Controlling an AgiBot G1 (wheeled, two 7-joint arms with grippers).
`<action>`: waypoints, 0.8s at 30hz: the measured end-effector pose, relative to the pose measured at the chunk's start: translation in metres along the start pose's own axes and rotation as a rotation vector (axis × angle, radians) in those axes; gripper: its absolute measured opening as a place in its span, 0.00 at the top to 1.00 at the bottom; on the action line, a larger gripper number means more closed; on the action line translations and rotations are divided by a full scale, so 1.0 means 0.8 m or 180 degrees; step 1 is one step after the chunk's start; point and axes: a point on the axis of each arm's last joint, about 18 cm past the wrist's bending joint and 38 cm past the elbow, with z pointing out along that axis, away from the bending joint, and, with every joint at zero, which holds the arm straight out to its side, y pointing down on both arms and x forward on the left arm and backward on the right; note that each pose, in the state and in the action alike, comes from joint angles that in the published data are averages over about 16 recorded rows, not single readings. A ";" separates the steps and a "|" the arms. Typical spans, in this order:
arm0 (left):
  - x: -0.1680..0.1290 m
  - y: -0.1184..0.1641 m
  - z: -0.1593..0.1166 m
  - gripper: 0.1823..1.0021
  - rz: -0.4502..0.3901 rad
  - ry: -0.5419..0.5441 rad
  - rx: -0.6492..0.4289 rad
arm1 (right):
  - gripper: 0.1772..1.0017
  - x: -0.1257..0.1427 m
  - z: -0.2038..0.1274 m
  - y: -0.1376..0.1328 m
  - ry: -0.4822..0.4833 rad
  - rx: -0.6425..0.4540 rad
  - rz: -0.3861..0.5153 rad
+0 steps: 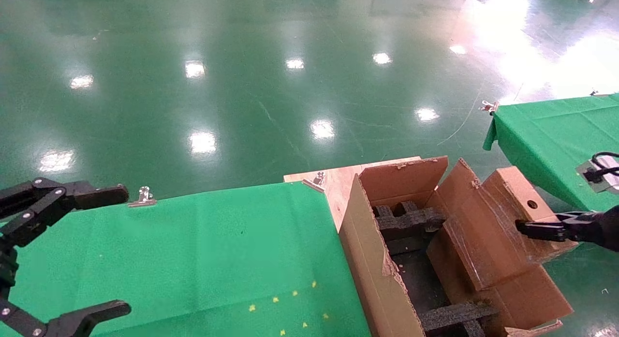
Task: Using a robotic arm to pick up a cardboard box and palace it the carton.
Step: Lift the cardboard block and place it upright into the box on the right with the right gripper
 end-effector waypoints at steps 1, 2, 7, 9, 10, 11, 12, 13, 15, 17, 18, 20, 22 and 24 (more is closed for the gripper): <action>0.000 0.000 0.000 0.00 0.0000 0.0000 0.0000 | 0.79 -0.001 0.001 0.001 0.0014 -0.0002 0.0006; 0.000 0.000 0.000 0.00 0.0000 0.0000 0.0000 | 0.79 -0.001 0.003 0.003 0.0027 -0.0004 0.0013; 0.000 0.000 0.000 0.00 0.0000 0.0000 0.0000 | 0.80 -0.006 0.012 0.007 0.0079 -0.0008 0.0047; 0.000 0.000 0.000 0.00 0.0000 0.0000 0.0000 | 0.80 -0.008 0.016 0.008 0.0098 -0.0010 0.0057; 0.000 0.000 0.000 0.00 0.0000 0.0000 0.0000 | 0.80 -0.009 0.019 0.008 0.0108 -0.0010 0.0061; 0.000 0.000 0.000 0.00 0.0000 0.0000 0.0000 | 0.80 -0.010 0.021 0.009 0.0117 -0.0010 0.0065; 0.000 0.000 0.000 0.00 0.0000 0.0000 0.0000 | 0.80 -0.011 0.024 0.009 0.0127 -0.0011 0.0066; 0.000 0.000 0.000 0.00 0.0000 0.0000 0.0000 | 0.80 -0.013 0.027 0.010 0.0136 -0.0011 0.0067; 0.000 0.000 0.000 0.00 0.0000 0.0000 0.0000 | 0.80 -0.015 0.033 0.010 0.0155 -0.0013 0.0063; 0.000 0.000 0.000 0.00 0.0000 0.0000 0.0000 | 0.80 -0.018 0.039 0.011 0.0172 -0.0016 0.0057; 0.000 0.000 0.000 0.00 0.0000 0.0000 0.0000 | 0.80 -0.019 0.043 0.011 0.0180 -0.0017 0.0053; 0.000 0.000 0.000 0.00 0.0000 0.0000 0.0000 | 0.80 -0.022 0.049 0.012 0.0193 -0.0023 0.0043; 0.000 0.000 0.000 0.00 0.0000 0.0000 0.0000 | 0.80 -0.024 0.056 0.012 0.0205 -0.0028 0.0030; 0.000 0.000 0.000 0.00 0.0000 0.0000 0.0000 | 0.80 -0.027 0.062 0.013 0.0216 -0.0035 0.0014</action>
